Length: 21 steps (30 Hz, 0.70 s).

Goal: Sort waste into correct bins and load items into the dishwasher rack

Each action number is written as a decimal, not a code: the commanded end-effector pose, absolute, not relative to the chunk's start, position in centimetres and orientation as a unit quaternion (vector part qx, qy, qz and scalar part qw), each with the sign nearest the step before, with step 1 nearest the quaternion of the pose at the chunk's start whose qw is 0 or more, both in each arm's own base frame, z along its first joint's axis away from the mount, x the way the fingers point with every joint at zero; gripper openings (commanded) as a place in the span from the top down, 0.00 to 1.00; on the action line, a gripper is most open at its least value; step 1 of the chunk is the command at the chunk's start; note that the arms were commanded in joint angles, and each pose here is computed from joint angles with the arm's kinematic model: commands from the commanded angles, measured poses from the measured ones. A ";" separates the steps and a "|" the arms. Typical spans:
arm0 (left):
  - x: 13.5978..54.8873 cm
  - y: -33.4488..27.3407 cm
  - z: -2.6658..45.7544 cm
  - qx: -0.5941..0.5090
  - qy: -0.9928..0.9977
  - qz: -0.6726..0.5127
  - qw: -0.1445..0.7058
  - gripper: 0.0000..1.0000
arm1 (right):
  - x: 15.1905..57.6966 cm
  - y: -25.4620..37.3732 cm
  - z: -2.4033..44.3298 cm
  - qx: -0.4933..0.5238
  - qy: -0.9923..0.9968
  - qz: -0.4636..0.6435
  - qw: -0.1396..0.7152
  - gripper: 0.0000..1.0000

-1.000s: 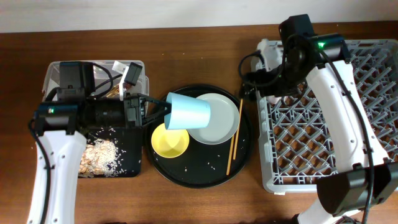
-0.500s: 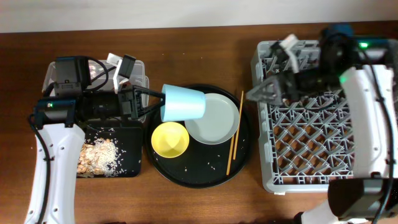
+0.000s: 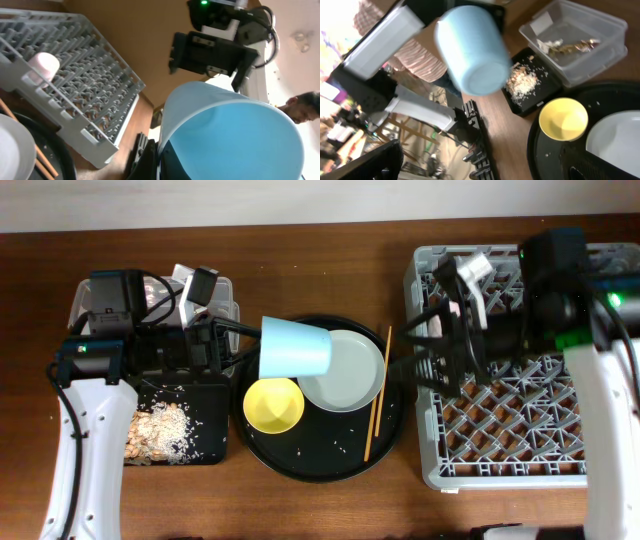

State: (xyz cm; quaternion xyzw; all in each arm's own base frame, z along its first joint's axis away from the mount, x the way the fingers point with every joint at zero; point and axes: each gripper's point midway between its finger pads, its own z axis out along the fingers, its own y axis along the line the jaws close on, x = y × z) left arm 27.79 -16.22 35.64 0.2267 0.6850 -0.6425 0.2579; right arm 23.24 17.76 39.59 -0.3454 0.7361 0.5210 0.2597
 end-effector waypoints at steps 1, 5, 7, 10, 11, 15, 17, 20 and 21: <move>26.3 -17.7 36.7 0.260 0.657 -0.664 0.246 1.00 | 21.2 17.8 40.9 -0.377 0.726 0.498 0.287 0.02; 25.4 -19.1 36.8 0.285 0.646 -0.668 0.236 1.00 | 21.1 17.9 40.4 -0.376 0.729 0.499 0.278 0.02; 25.4 -19.2 36.8 0.287 0.645 -0.668 0.235 1.00 | 20.8 18.4 39.7 -0.385 0.725 0.505 0.268 0.02; 25.4 -19.2 36.8 0.286 0.646 -0.668 0.234 1.00 | 19.8 19.6 39.2 -0.414 0.695 0.528 0.260 0.02; 25.4 -19.3 36.8 0.286 0.646 -0.669 0.233 1.00 | 19.4 20.0 39.3 -0.424 0.681 0.537 0.260 0.02; 24.9 -19.9 36.8 0.292 0.643 -0.672 0.223 1.00 | 19.0 21.1 38.7 -0.448 0.659 0.547 0.258 0.02; 24.2 -20.5 36.9 0.302 0.638 -0.674 0.216 1.00 | 19.1 21.5 38.3 -0.453 0.655 0.548 0.255 0.02; 23.1 -21.2 37.3 0.318 0.631 -0.676 0.211 1.00 | 19.3 21.5 38.1 -0.450 0.657 0.549 0.252 0.02; 22.9 -21.3 37.4 0.321 0.629 -0.676 0.211 1.00 | 19.3 21.5 38.1 -0.450 0.657 0.549 0.252 0.02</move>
